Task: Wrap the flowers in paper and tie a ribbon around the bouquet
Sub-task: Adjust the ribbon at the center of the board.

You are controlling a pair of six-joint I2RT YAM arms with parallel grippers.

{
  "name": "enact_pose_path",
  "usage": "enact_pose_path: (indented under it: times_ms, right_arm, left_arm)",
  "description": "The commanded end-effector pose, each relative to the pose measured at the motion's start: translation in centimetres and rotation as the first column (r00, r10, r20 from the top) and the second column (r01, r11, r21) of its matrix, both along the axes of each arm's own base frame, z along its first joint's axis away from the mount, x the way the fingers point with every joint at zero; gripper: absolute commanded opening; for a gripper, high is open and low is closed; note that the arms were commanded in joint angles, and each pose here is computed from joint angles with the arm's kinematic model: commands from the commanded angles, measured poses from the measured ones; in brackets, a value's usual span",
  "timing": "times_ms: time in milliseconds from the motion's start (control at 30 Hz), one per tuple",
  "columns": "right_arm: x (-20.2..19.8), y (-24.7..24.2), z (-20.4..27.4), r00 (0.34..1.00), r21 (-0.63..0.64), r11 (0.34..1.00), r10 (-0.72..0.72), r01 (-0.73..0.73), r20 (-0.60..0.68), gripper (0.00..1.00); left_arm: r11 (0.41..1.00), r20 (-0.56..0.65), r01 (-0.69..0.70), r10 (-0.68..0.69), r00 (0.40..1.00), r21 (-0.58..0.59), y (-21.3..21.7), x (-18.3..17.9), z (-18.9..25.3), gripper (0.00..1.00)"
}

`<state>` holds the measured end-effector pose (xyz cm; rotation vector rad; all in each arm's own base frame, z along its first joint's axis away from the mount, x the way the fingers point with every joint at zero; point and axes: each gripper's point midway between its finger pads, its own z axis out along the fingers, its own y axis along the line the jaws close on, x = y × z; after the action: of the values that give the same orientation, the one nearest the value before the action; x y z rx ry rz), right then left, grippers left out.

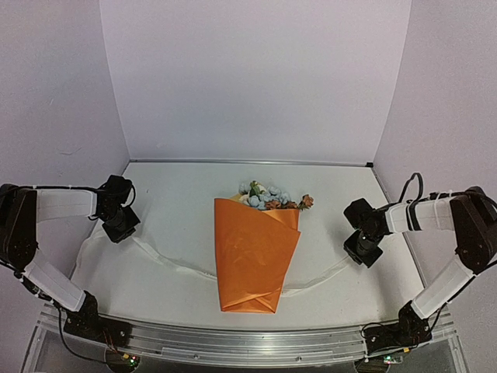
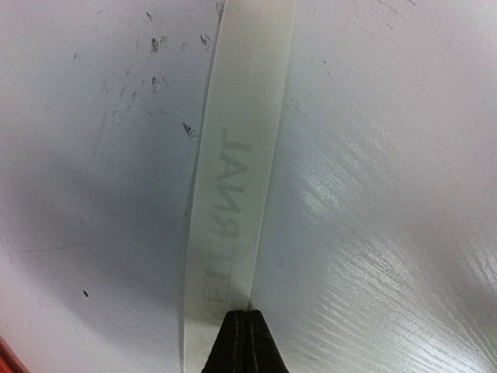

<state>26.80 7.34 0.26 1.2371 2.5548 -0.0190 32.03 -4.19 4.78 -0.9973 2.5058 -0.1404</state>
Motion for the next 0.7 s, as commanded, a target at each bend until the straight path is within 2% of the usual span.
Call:
enact_pose_path:
  times_ms: [0,167,300,433,667]
  right_arm:
    - [-2.2,-1.2,-0.6,0.992,0.022,1.000,0.016,-0.014,-0.121,0.00]
    - [-2.4,1.0,0.2,0.990,0.133,0.990,0.054,-0.037,-0.128,0.02]
    - [-4.2,3.1,0.8,0.993,0.172,0.984,0.064,-0.046,-0.103,0.30]
    - [-6.3,4.7,1.6,0.998,0.189,0.982,0.035,-0.024,-0.052,0.40]
    - [-7.9,7.2,2.1,0.999,0.264,0.964,-0.043,0.037,0.018,0.42]
  left_arm:
    - [0.999,0.074,0.038,-0.037,0.997,-0.007,-0.6,1.9,1.8,0.00]
    - [0.997,0.078,0.062,-0.059,0.995,-0.037,-1.3,2.5,1.9,0.00]
    - [0.997,0.070,0.061,-0.058,0.996,-0.049,-1.4,2.1,1.5,0.00]
    - [0.996,0.060,0.059,-0.055,0.997,-0.059,-1.5,1.7,1.1,0.00]
    - [0.995,0.051,0.063,-0.060,0.997,-0.072,-1.7,1.4,0.6,0.00]
